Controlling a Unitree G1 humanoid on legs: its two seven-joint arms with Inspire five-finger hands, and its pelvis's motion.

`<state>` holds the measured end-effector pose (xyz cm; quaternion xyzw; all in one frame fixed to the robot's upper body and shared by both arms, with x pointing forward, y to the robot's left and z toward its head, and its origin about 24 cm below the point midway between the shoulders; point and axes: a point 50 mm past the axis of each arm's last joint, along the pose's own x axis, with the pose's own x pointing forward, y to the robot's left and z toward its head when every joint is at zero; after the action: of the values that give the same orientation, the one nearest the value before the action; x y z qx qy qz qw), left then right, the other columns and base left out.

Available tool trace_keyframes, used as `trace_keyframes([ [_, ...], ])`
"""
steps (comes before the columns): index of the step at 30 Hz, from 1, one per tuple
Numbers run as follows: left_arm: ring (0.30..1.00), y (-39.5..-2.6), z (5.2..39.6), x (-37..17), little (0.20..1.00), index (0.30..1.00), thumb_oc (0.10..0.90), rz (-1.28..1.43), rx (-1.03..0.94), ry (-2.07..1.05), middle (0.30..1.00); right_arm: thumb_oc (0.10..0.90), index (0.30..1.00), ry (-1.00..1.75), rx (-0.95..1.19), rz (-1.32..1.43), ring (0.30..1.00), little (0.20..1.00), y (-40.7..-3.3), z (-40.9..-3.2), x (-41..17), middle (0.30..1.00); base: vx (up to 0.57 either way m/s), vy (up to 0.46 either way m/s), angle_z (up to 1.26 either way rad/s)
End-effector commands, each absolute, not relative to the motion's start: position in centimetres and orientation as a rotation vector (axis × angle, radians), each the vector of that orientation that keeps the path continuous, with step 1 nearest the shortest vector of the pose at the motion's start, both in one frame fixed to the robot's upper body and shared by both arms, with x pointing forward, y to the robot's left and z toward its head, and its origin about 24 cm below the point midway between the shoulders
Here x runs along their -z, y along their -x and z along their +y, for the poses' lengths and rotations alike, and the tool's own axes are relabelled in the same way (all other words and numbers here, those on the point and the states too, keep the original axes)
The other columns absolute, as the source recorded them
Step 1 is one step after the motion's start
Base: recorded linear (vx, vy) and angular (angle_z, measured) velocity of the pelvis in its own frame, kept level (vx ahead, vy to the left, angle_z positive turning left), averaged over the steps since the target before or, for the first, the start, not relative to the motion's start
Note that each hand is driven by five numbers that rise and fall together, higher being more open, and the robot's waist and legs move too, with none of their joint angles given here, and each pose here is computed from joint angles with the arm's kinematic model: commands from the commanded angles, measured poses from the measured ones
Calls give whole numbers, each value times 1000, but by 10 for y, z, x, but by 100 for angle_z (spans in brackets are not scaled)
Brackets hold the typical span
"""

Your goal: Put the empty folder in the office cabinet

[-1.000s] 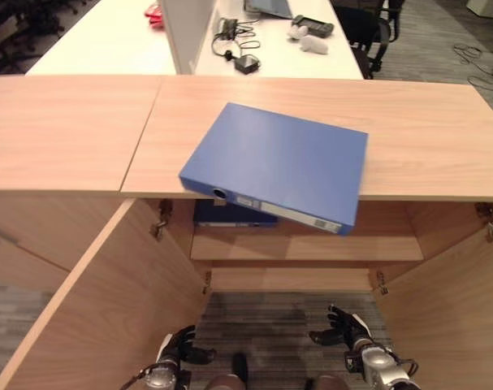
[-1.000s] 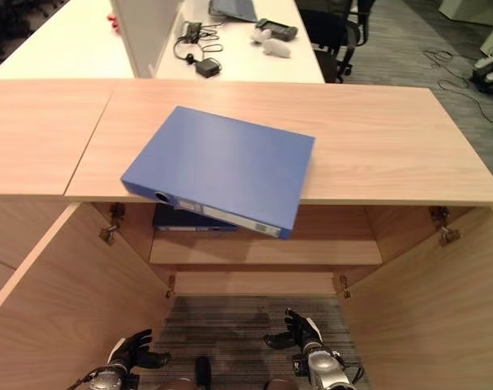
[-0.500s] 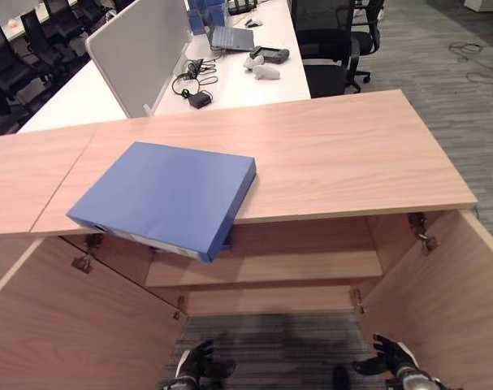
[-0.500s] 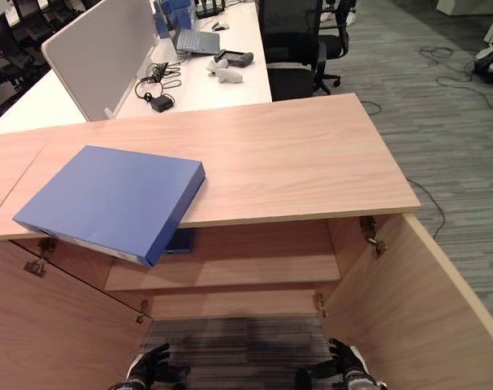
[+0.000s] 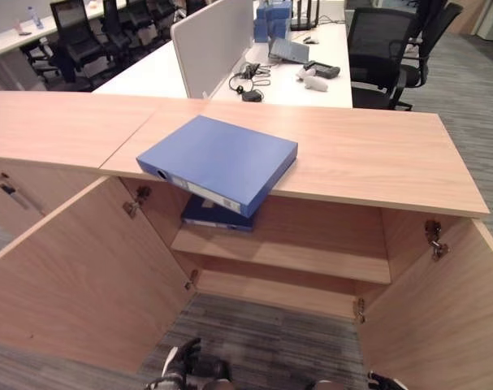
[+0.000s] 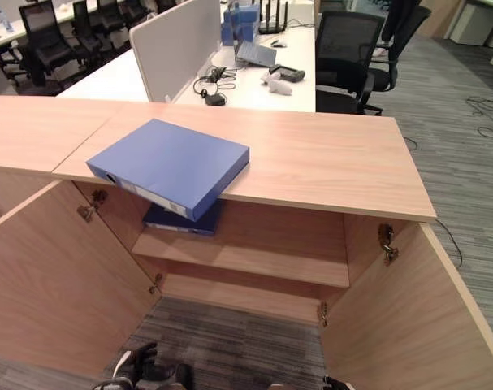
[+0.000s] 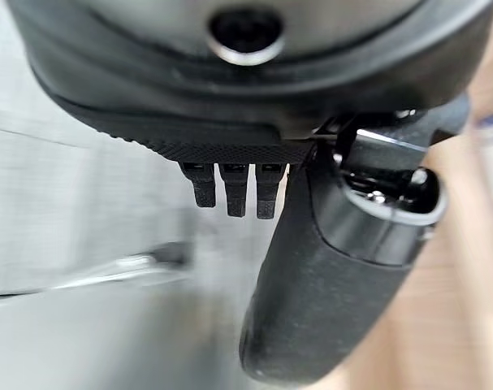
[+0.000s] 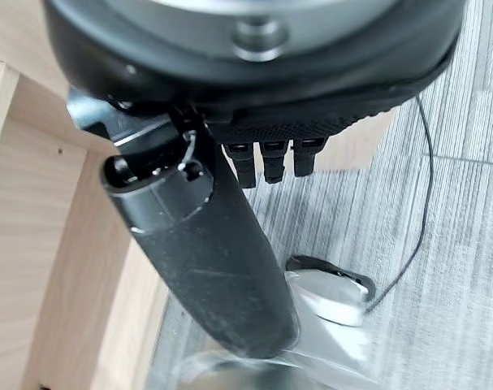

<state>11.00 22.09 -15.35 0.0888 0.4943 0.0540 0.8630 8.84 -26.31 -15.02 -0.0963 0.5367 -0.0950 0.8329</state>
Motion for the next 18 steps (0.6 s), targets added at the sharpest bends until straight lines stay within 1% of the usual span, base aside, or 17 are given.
trace_keyframes([
  [1, 900, -150, 234, 132, 900, 900, 800, 857, -116, -252, 900, 800, 900, 171, 206, 979, 900, 900, -128, -260, 137, 900, 70, 221, 2],
  [3, 900, -164, 237, 122, 900, 900, 800, 783, -129, -251, 900, 800, 900, 155, 210, 985, 900, 900, -127, -256, 139, 900, 43, 259, 7],
  [4, 900, -178, 239, 110, 900, 900, 800, 703, -133, -247, 900, 800, 900, 133, 229, 989, 900, 900, -126, -255, 140, 900, 33, 217, -5],
  [6, 900, -181, 239, 107, 900, 900, 800, 689, -132, -249, 900, 800, 900, 130, 232, 989, 900, 900, -126, -254, 140, 900, 11, 150, 0],
  [8, 900, -193, 241, 95, 900, 900, 800, 617, -127, -257, 900, 800, 900, 104, 260, 991, 900, 900, -125, -254, 141, 900, -12, 220, 5],
  [14, 900, -200, 245, 90, 900, 900, 800, 599, -115, -286, 900, 800, 900, 64, 292, 991, 900, 900, -127, -252, 142, 900, -20, 135, -2],
  [18, 900, -197, 247, 91, 900, 900, 800, 612, -111, -299, 900, 800, 900, 59, 301, 985, 900, 900, -130, -252, 142, 900, -19, 110, -15],
])
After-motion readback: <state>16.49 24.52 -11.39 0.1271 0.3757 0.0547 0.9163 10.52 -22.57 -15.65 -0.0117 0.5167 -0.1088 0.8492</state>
